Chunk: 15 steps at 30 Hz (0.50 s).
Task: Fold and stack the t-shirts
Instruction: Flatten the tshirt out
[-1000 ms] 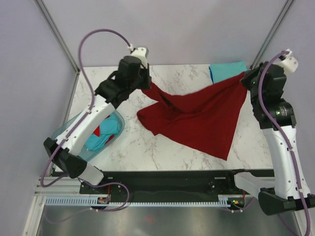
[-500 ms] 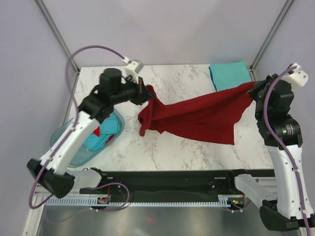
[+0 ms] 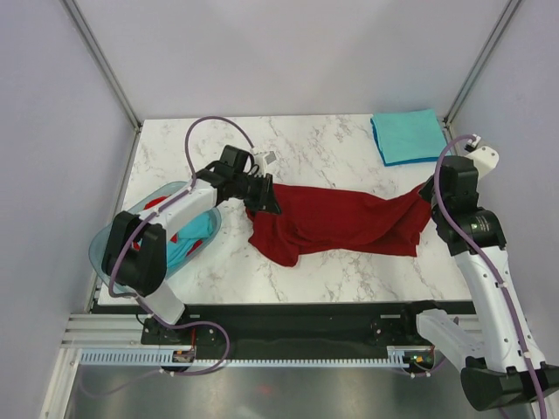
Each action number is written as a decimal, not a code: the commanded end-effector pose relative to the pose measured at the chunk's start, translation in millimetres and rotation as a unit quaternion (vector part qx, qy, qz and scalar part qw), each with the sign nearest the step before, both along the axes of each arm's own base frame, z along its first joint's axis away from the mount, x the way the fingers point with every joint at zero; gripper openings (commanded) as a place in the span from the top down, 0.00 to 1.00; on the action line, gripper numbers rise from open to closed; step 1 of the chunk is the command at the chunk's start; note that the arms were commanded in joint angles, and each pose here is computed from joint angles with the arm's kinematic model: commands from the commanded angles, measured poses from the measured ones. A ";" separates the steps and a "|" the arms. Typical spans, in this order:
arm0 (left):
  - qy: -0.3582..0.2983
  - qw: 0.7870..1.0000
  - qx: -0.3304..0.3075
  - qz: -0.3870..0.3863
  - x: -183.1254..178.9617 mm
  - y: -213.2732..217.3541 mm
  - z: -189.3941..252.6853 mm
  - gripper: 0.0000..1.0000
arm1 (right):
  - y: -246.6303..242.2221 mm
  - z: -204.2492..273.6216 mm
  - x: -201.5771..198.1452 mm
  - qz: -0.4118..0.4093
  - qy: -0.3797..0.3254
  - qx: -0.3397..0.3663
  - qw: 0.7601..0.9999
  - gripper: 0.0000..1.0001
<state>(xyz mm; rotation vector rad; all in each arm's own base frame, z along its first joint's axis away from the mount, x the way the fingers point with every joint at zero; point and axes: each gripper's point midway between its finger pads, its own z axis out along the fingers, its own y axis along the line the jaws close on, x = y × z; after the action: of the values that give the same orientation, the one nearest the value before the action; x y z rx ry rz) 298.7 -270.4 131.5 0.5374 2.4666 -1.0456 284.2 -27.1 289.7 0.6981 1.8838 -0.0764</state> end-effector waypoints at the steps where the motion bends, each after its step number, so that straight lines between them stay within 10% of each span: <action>1: -0.038 0.999 -0.003 0.022 25.0 3.1 10.6 0.76 | 2.0 7.2 3.8 0.010 -0.019 0.000 1.000 1.00; 10: -0.025 0.996 0.057 0.066 30.9 21.7 -13.4 0.98 | 9.0 6.3 10.8 0.025 -0.028 0.012 0.999 1.00; 15: -0.134 0.979 0.089 0.126 55.9 46.8 54.9 0.98 | 13.0 48.8 25.9 0.028 -0.075 0.023 0.997 1.00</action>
<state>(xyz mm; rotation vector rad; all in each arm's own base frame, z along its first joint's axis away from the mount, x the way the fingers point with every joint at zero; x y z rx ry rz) 324.6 -238.8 115.1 0.4056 2.5307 -0.7764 293.5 -18.4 289.1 0.6732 1.8925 -0.0275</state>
